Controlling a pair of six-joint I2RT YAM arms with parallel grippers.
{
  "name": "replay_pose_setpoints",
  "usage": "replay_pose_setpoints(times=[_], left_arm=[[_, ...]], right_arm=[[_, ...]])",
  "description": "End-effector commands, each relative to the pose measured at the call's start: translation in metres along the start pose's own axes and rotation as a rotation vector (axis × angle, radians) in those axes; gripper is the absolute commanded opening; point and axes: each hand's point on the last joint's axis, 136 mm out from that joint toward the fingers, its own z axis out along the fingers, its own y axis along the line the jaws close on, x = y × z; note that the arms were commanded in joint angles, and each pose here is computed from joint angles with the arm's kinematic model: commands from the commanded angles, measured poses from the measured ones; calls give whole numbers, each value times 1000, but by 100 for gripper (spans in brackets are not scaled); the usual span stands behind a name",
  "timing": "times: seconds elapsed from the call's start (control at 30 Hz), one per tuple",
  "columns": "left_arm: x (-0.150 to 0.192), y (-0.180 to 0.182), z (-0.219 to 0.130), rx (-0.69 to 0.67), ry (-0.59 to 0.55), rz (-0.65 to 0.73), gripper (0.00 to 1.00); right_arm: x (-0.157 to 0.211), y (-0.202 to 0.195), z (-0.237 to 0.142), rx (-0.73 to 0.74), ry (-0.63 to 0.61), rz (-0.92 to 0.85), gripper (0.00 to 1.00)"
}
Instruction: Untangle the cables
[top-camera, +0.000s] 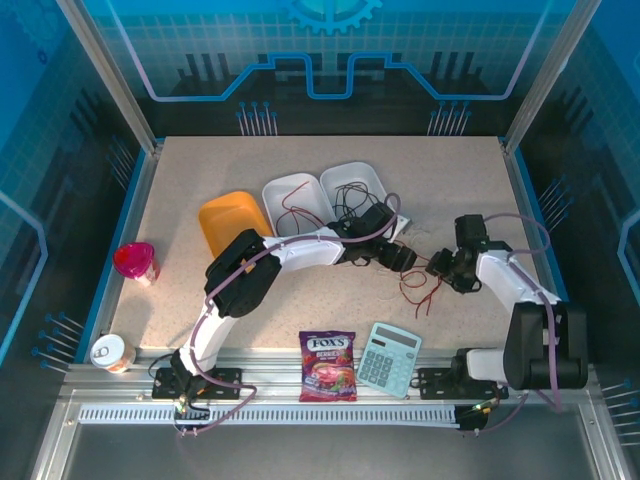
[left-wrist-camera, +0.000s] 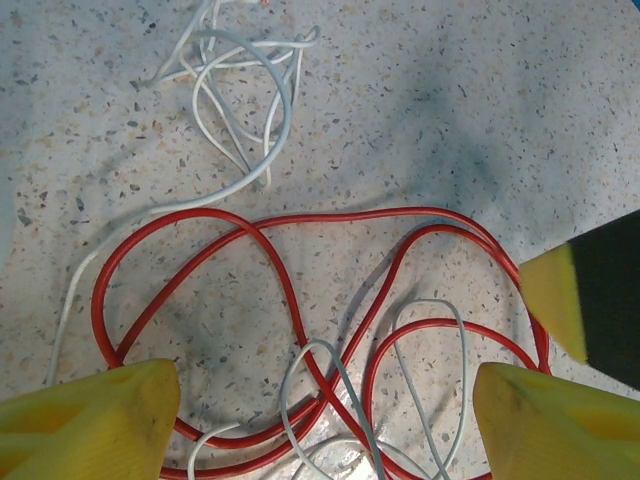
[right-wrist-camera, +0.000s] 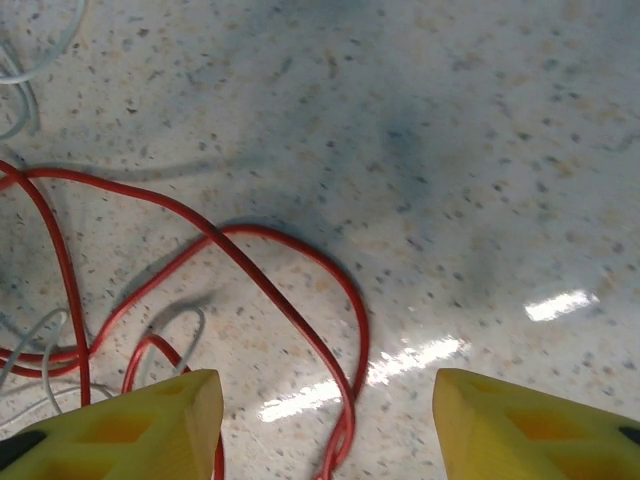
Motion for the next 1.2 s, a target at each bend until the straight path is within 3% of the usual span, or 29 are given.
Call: replay_pose_setpoints(times=[0.0, 0.33, 0.6, 0.67, 0.8, 1.03, 1.17], left_arm=[[-6, -13, -11, 40, -28, -15, 77], [-1, -12, -7, 49, -21, -32, 77], [10, -11, -2, 62, -9, -67, 75], [13, -12, -1, 69, -9, -80, 70], [19, -17, 5, 87, 3, -91, 62], [25, -19, 11, 90, 17, -101, 27], [29, -18, 12, 87, 24, -103, 23]], right_arm=[[-10, 15, 3, -23, -9, -43, 56], [-17, 14, 21, 13, -3, -38, 38], [-24, 11, 9, 37, -36, -45, 6], [-27, 10, -3, 47, -66, -54, 1], [-32, 10, -30, 55, -127, -78, 0], [-41, 18, -93, 20, -258, -119, 0], [-42, 25, -126, -18, -323, -143, 0]])
